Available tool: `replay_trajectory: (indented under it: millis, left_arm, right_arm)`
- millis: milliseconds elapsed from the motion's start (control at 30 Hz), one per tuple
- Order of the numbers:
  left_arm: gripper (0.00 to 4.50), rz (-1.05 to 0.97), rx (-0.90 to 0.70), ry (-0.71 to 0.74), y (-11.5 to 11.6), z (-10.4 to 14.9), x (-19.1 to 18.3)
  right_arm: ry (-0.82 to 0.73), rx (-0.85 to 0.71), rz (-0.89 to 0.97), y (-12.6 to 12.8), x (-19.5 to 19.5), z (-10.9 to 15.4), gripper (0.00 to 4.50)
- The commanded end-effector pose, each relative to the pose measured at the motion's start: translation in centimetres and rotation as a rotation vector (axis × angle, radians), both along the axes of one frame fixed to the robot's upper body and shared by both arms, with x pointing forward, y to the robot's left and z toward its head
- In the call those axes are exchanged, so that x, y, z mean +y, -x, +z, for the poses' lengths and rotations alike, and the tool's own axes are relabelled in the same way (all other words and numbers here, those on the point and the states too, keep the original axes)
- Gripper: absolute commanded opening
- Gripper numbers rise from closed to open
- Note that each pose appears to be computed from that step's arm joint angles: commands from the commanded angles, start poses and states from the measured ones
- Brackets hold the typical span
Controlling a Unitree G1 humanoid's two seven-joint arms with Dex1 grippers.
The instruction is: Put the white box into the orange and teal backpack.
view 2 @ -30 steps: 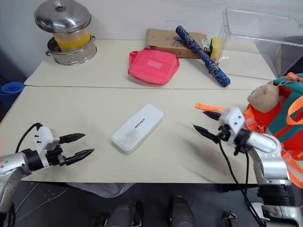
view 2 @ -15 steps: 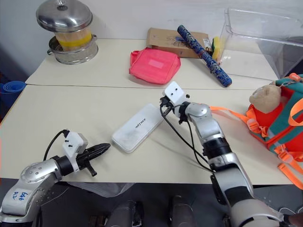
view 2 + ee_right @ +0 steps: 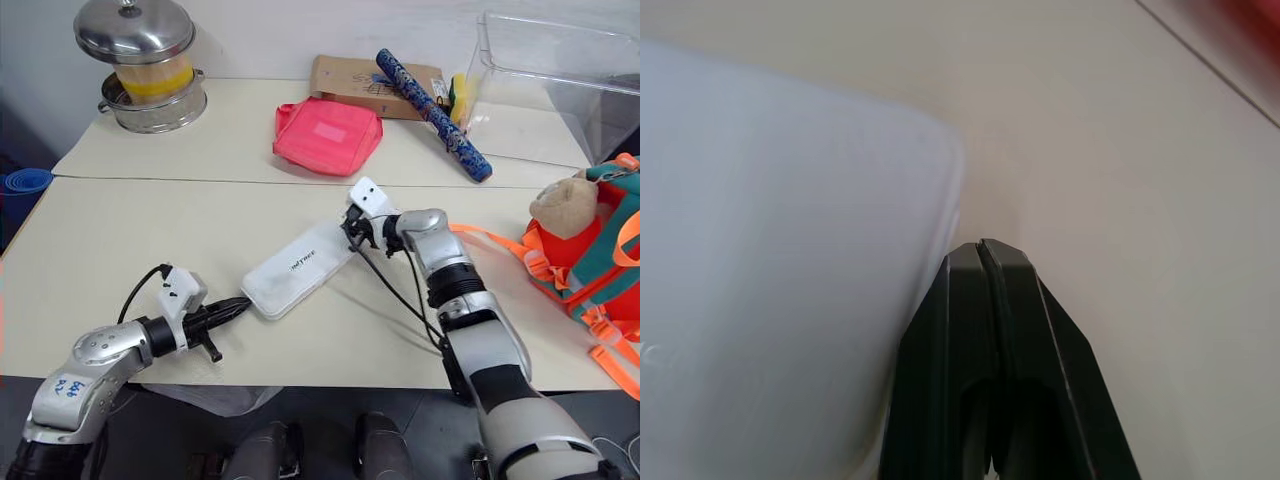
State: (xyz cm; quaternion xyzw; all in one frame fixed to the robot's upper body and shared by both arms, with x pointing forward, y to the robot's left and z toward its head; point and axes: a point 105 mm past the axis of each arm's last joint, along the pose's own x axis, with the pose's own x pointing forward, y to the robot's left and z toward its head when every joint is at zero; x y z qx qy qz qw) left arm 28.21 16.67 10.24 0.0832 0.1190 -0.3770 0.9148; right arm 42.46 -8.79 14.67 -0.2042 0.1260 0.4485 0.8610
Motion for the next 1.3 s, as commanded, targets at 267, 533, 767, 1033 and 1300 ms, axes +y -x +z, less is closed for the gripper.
replay_trajectory:
  millis: [267, 533, 767, 1033, 1300]
  left_arm:
    - [0.02, -0.104, -0.082, 0.032, -1.1, 1.5, -3.5]
    - [0.02, -0.216, -0.073, 0.008, -1.8, 1.8, -5.5]
    - [0.81, -0.215, 0.112, 0.031, -1.7, 0.7, -3.4]
    - [3.34, -0.176, 0.678, 0.341, -1.0, 3.2, 0.1]
    - [4.47, -0.087, 1.098, 0.484, -2.8, 1.6, -1.2]
  right_arm:
    - [0.042, 0.099, 0.14, 8.2, -2.3, -1.5, 0.0]
    - [0.022, 0.15, -0.013, 12.1, -5.6, -1.9, 0.0]
    - [0.144, 0.137, -0.143, 13.5, -10.2, -3.3, 0.0]
    - [0.181, 0.096, -0.146, 14.3, -11.5, -3.3, 0.0]
    - [0.247, 0.029, -0.061, 13.6, -11.7, -3.0, 0.0]
